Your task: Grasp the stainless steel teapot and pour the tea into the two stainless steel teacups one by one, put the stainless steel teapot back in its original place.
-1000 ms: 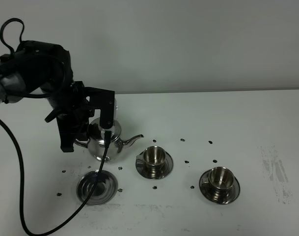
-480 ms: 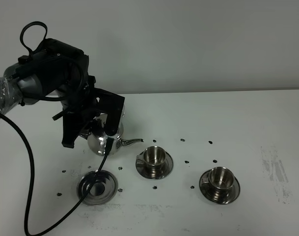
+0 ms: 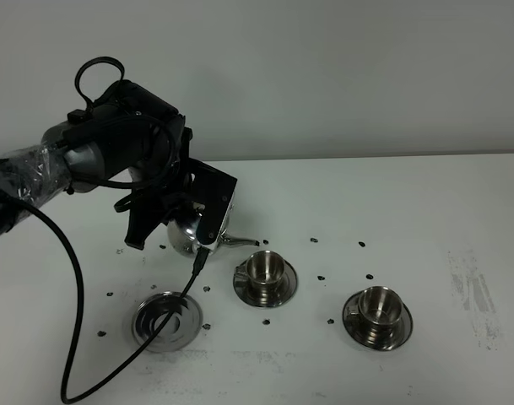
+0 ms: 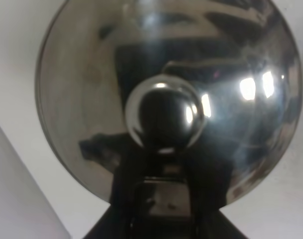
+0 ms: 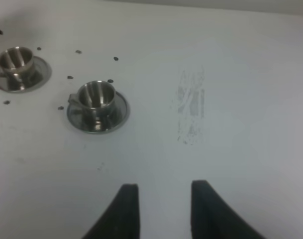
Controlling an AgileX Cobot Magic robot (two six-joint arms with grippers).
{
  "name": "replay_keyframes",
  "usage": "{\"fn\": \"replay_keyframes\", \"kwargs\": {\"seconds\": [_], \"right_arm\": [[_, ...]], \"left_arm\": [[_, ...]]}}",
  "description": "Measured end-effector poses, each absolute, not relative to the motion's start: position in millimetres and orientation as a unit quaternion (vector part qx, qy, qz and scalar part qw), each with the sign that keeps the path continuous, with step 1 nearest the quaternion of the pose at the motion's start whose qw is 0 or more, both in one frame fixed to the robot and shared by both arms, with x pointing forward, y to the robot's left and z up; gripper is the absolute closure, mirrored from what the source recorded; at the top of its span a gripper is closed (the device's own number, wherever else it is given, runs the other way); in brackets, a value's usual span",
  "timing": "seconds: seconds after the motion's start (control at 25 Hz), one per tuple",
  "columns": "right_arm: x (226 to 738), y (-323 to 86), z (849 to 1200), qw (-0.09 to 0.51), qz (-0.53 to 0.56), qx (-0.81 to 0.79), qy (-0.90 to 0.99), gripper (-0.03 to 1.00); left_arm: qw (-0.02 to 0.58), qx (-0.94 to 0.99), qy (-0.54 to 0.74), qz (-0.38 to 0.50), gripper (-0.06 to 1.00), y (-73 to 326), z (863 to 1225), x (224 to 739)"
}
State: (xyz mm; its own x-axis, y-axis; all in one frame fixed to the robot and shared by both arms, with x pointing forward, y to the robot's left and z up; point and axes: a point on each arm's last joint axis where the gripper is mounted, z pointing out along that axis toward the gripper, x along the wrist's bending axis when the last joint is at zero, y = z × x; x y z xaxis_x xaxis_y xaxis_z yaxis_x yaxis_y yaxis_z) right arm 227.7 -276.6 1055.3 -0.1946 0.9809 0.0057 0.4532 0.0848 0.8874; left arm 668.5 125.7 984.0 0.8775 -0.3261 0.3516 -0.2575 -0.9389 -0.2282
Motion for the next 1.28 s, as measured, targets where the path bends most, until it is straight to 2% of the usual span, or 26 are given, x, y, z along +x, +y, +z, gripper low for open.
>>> {"fn": "replay_keyframes", "kwargs": {"seconds": [0.28, 0.84, 1.28], "right_arm": [[227.7, -276.6, 1055.3, 0.328, 0.403, 0.544, 0.66, 0.72], [227.7, -276.6, 1055.3, 0.327, 0.403, 0.544, 0.659, 0.72], [227.7, -276.6, 1055.3, 0.328, 0.403, 0.544, 0.66, 0.72]], "left_arm": [[0.12, -0.949, 0.194, -0.215, 0.74, 120.9, 986.8, 669.3], [0.144, -0.927, 0.243, -0.247, 0.74, 114.4, 990.8, 672.5], [0.155, -0.918, 0.272, -0.245, 0.74, 108.9, 976.2, 676.2]]}}
